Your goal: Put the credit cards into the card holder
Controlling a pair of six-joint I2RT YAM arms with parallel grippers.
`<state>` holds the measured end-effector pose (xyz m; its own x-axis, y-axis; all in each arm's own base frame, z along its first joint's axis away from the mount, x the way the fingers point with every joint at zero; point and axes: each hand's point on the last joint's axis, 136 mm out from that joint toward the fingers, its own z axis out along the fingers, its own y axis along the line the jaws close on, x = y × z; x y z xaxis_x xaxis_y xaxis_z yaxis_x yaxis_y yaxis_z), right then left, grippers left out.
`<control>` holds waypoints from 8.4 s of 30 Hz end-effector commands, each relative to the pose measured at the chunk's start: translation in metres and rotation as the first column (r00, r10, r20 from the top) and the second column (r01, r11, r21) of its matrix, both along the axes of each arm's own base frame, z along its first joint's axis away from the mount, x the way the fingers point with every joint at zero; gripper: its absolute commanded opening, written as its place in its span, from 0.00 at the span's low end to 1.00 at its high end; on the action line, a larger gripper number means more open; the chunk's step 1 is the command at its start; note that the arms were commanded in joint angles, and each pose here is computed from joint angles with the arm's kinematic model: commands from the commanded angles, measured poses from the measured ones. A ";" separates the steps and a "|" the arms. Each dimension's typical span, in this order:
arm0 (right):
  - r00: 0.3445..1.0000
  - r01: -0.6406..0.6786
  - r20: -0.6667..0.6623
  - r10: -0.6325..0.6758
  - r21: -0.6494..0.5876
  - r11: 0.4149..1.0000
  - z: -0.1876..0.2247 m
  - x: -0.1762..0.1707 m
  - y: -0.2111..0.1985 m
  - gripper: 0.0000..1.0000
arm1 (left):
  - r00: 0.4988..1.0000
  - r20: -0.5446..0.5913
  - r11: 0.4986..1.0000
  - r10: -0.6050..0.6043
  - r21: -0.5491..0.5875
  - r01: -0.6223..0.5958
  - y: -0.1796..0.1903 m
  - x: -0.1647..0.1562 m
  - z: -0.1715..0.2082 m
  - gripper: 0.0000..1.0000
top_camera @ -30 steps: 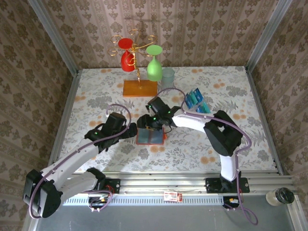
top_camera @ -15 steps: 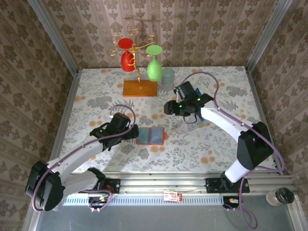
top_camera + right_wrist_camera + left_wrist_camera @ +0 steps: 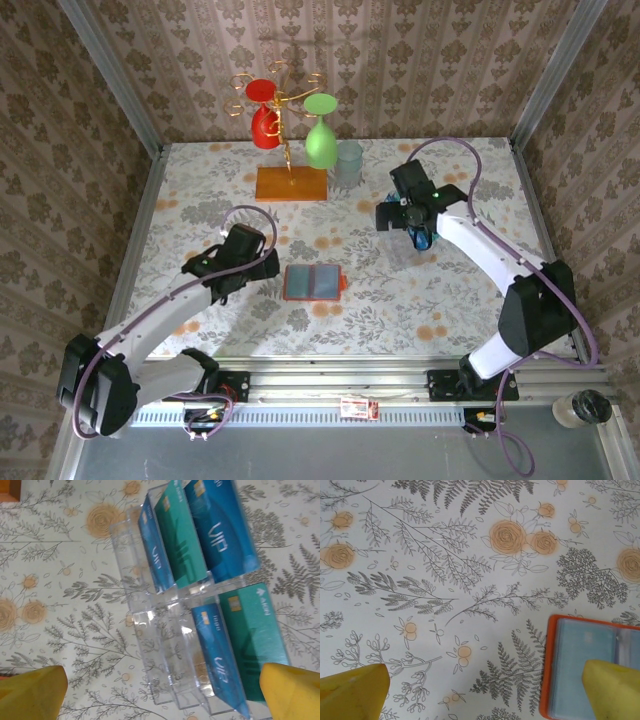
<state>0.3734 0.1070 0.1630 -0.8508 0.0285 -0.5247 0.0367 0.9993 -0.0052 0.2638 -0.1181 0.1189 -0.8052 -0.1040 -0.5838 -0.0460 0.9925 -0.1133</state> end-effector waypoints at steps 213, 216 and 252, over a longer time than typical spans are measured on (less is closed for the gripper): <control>0.989 -0.125 0.145 0.011 0.808 0.576 -0.094 -0.071 0.215 0.00 | 0.943 -0.313 0.962 -0.113 0.204 0.183 -0.023 -0.026 -0.097 1.00; 0.990 -0.123 0.144 0.010 0.809 0.575 -0.095 -0.070 0.215 0.00 | 0.943 -0.314 0.961 -0.112 0.206 0.183 -0.023 -0.026 -0.097 1.00; 0.988 -0.130 0.157 0.003 0.811 0.570 -0.087 -0.071 0.214 0.00 | 0.960 -0.237 0.969 -0.148 0.157 0.189 -0.034 -0.014 -0.062 1.00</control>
